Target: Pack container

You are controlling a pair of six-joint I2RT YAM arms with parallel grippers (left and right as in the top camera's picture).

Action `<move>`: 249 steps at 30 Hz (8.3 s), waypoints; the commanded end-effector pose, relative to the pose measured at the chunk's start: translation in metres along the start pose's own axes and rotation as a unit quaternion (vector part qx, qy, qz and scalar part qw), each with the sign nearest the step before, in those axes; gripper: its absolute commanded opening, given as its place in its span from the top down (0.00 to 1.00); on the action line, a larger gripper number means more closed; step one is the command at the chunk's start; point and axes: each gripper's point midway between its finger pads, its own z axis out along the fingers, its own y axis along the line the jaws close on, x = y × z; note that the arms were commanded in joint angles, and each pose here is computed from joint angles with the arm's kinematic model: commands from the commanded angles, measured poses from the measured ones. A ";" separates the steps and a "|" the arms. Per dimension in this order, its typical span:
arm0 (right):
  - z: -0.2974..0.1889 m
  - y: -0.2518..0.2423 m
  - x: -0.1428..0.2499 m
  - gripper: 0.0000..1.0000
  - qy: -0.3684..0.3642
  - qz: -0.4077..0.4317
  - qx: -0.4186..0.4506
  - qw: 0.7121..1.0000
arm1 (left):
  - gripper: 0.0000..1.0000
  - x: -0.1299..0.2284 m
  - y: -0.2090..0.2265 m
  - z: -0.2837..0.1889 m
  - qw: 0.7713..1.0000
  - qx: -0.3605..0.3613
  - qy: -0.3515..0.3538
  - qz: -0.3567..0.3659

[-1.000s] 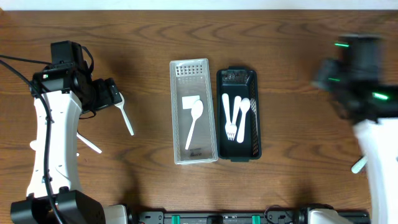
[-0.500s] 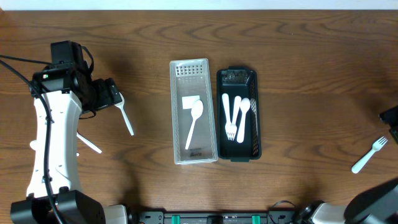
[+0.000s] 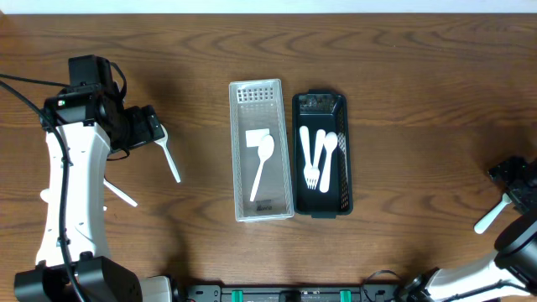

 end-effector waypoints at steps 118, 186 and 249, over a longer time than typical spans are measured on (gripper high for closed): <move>-0.112 0.259 0.221 0.98 0.001 -0.468 -0.113 0.876 | 0.02 0.002 0.004 -0.001 1.000 -0.006 0.004 0.003; -0.116 0.253 0.168 0.01 -0.113 -0.446 -0.044 0.887 | 0.02 -0.023 -0.007 -0.006 0.997 0.023 -0.050 -0.045; -0.115 0.251 0.149 0.01 -0.122 -0.444 -0.044 0.886 | 0.90 0.029 -0.012 0.182 0.980 0.001 0.196 0.031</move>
